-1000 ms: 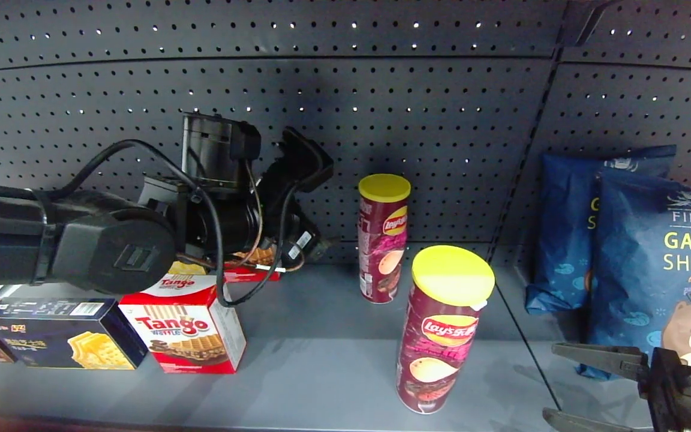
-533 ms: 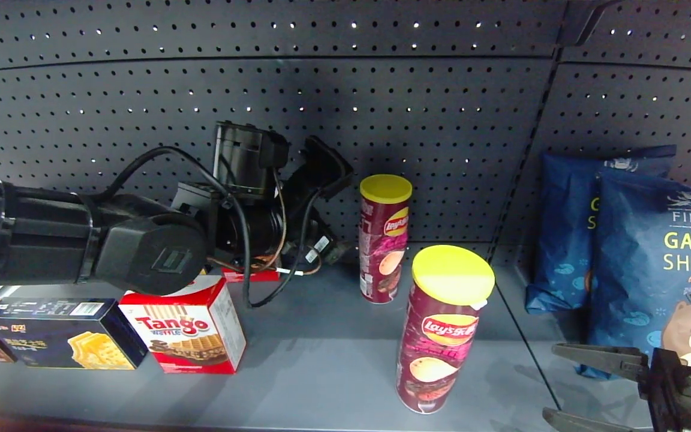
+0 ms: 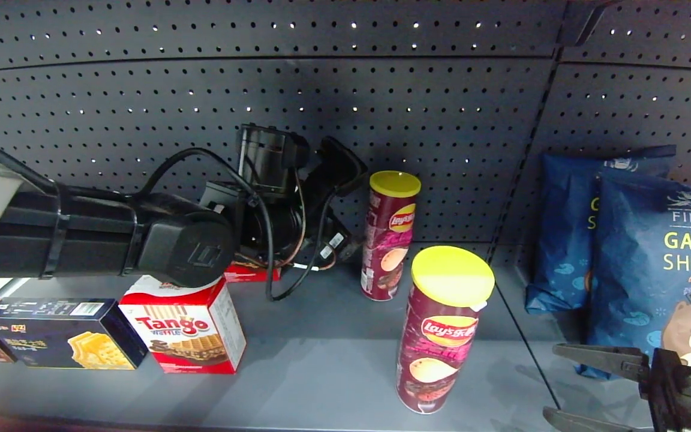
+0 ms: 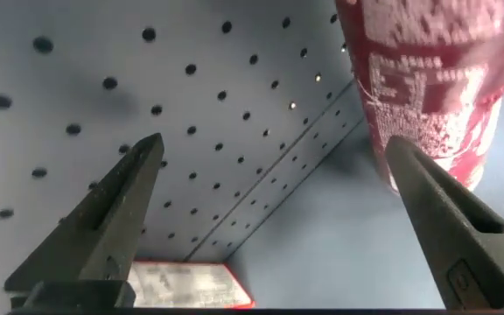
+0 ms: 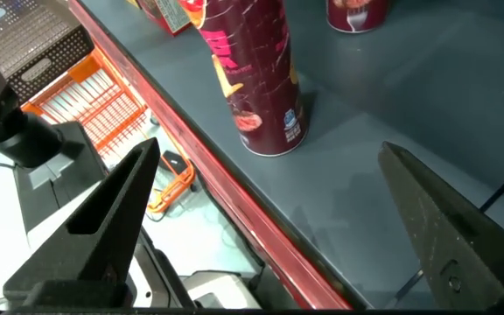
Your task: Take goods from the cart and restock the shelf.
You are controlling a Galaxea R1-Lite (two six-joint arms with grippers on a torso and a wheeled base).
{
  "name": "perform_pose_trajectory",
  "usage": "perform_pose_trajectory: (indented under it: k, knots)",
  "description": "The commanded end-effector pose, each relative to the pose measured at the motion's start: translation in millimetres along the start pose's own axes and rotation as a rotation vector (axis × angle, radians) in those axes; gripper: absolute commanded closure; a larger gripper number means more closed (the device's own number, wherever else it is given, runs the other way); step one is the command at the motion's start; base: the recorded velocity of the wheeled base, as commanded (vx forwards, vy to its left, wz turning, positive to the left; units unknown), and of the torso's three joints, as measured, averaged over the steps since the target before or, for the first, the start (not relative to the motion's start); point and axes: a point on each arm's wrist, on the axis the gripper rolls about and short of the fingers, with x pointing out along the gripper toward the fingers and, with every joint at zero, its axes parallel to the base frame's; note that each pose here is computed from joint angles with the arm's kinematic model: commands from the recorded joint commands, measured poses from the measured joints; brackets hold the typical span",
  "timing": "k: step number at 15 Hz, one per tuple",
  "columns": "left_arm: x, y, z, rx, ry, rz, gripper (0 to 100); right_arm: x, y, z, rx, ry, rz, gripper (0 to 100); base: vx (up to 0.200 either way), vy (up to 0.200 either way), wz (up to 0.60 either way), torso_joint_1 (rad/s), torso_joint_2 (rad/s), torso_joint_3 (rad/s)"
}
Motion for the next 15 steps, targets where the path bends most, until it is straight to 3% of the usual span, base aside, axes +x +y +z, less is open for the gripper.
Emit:
perform_pose_trajectory:
  k: [1, 2, 14, 15]
  knots:
    - [9.1, -3.5, -4.3, -0.001, 0.014, -0.008, 0, 0.3, -0.1, -0.3, 0.001, 0.002, 0.001, 0, 0.0, 0.0, 0.0, 0.0, 0.0, 0.0]
    - [10.5, -3.9, -4.7, -0.018, 0.016, -0.008, 0, 0.3, -0.1, -0.3, 0.001, 0.002, 0.001, 0, 0.0, 0.0, 0.0, 0.0, 0.0, 0.0]
    - [16.4, -0.3, -11.8, -0.027, 0.041, 0.008, 0, -0.4, 0.2, -1.3, 0.002, 0.003, 0.002, 0, 0.0, 0.0, 0.0, 0.0, 0.0, 0.0]
    - [16.0, 1.1, -12.0, -0.039, 0.042, 0.013, 0, -0.3, 0.2, -0.9, 0.001, 0.002, 0.001, 0, 0.0, 0.0, 0.0, 0.0, 0.0, 0.0]
